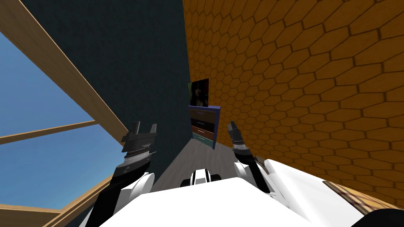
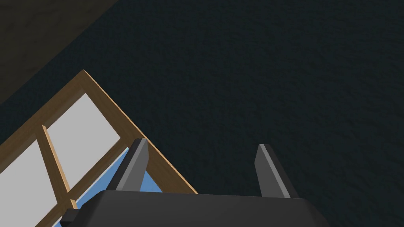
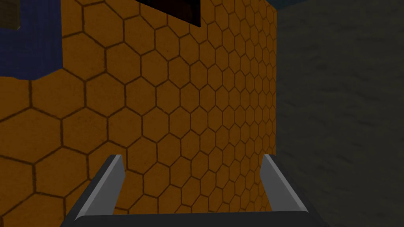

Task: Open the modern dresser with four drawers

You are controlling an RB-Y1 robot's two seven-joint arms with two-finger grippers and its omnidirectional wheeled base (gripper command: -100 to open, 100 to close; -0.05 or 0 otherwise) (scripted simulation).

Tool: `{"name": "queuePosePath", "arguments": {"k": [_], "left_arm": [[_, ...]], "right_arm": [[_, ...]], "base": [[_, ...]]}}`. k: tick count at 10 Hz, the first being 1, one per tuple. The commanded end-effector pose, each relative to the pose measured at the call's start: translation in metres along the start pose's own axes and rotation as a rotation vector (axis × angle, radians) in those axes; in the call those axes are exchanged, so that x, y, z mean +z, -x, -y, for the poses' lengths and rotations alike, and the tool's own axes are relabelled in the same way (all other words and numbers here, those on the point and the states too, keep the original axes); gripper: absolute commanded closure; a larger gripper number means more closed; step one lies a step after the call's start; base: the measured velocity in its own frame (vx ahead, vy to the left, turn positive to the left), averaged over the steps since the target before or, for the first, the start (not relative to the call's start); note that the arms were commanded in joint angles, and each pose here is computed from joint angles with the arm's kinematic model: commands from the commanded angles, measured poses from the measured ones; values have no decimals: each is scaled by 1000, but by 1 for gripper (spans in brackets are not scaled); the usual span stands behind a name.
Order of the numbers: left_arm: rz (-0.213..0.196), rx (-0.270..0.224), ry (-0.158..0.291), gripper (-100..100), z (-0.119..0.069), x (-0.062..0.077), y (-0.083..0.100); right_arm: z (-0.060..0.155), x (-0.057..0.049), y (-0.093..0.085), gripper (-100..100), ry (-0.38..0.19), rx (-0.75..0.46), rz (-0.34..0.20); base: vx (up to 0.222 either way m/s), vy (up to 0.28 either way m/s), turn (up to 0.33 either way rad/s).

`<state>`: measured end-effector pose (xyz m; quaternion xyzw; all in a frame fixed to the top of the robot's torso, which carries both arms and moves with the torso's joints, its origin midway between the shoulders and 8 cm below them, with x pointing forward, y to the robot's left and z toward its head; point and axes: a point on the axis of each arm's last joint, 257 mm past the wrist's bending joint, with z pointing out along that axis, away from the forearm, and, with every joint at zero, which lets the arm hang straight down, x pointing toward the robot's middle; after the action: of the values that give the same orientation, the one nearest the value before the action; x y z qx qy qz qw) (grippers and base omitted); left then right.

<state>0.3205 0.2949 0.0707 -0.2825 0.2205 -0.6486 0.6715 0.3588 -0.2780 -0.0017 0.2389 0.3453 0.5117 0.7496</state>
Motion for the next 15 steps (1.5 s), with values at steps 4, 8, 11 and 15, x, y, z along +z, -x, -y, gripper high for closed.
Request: {"name": "queuePosePath", "arguments": {"k": [4, 8, 11, 15], "left_arm": [[0, 0, 0, 0, 0, 0, 0], [0, 0, 0, 0, 0, 0, 0], [0, 0, 0, 0, 0, 0, 0], [0, 0, 0, 0, 0, 0, 0]], "right_arm": [[81, -15, -45, -100, -203, -142, -160], [128, -29, -65, -100, -323, -225, -241], [152, -39, -75, -100, -385, -272, -285], [200, -63, -91, -100, -509, -378, -378]], "base": [[-1, 32, 189], [-4, 24, 168], [0, 31, 162], [3, 27, 194]]}}
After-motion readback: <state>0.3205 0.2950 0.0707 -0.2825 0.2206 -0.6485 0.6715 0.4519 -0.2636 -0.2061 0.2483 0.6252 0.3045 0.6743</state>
